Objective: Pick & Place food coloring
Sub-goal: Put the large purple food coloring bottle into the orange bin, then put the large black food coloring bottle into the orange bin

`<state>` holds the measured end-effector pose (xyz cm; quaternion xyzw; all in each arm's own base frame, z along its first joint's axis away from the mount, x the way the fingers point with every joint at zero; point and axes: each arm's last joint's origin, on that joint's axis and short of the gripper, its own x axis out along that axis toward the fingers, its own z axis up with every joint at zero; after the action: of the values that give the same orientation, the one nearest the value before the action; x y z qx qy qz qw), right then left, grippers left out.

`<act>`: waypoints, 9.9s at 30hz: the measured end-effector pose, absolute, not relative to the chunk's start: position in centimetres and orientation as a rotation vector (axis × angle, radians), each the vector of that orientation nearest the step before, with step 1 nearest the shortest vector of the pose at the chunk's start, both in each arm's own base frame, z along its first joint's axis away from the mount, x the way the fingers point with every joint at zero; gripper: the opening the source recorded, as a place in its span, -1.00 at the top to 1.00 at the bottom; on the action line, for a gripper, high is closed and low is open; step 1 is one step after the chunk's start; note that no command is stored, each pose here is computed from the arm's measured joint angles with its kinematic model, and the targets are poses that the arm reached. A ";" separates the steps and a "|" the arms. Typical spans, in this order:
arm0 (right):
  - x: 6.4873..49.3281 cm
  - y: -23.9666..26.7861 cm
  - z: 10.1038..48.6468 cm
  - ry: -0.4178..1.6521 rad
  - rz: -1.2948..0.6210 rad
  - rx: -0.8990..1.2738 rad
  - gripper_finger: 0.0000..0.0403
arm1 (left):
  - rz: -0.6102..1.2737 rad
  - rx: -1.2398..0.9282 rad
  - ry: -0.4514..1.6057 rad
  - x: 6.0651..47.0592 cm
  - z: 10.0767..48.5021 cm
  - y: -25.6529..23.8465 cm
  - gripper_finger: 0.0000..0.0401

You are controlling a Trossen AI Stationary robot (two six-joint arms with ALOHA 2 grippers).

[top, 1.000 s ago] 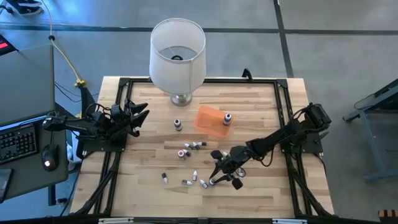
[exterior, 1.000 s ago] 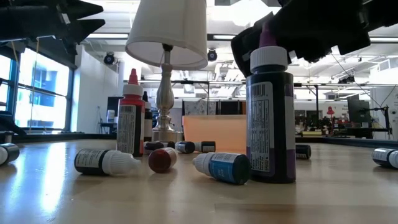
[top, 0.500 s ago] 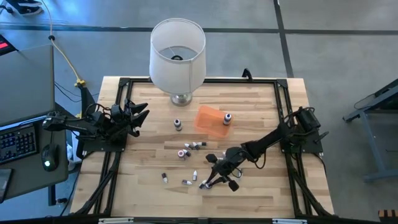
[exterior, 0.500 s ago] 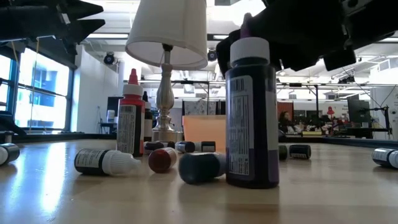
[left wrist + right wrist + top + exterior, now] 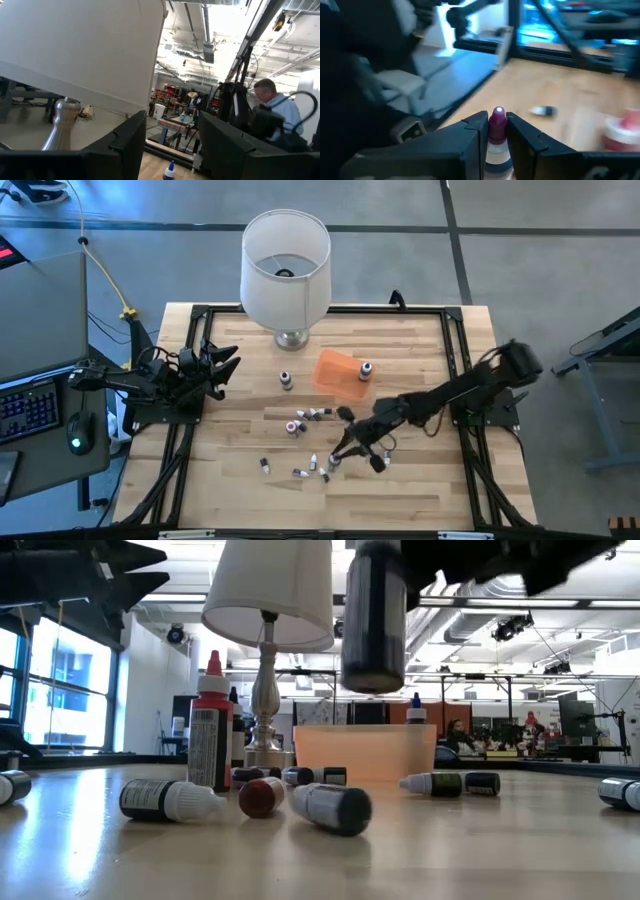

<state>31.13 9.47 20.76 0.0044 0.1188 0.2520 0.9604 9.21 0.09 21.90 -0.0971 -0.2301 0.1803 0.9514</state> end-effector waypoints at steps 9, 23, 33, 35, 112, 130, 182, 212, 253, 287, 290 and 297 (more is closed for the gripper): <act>25.8 5.7 24.1 0.405 -0.138 -0.201 0.72 | 0.365 -0.197 -0.468 9.2 21.9 0.1 0.11; 20.8 1.3 17.6 0.097 -0.326 -0.134 0.72 | 0.366 -0.197 -0.468 9.2 21.9 0.1 0.11; 20.7 -0.5 17.8 0.050 -0.361 -0.161 0.72 | 0.366 -0.197 -0.468 9.2 21.9 0.1 0.11; 20.7 -1.2 17.2 0.109 -0.390 -0.142 0.72 | 0.366 -0.197 -0.468 9.2 21.9 0.1 0.11; 19.0 -7.0 14.9 0.388 -0.652 -0.139 0.70 | 0.370 -0.191 -0.447 9.3 21.7 0.1 0.11; 18.2 -9.5 15.7 0.283 -0.718 -0.064 0.31 | 0.354 -0.203 -0.451 9.3 21.7 0.0 0.11; 18.1 -2.3 21.5 -0.099 -0.248 -0.091 0.31 | 0.679 -0.190 0.292 21.6 18.3 -1.2 0.11; 18.1 -2.3 21.4 -0.092 -0.251 -0.092 0.31 | 0.783 -0.182 0.306 22.8 16.0 -1.2 0.11; 15.5 -2.4 23.1 -0.127 -0.381 -0.098 0.31 | 0.530 -0.062 0.093 29.3 25.0 -2.6 0.80; 10.3 -2.9 21.8 0.170 -0.787 -0.274 0.31 | 0.465 -0.092 0.176 51.3 22.8 6.4 0.79; 10.5 -2.8 21.8 0.155 -0.709 -0.267 0.31 | 0.480 -0.088 0.186 51.2 22.6 6.7 0.79; 10.5 -2.7 21.9 0.146 -0.691 -0.265 0.31 | 0.494 -0.086 0.193 51.2 22.4 7.2 0.79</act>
<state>10.51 -2.74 21.90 -0.1295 0.0714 -0.3376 0.9296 51.18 7.15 22.36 -0.0423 0.0951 0.2440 0.9642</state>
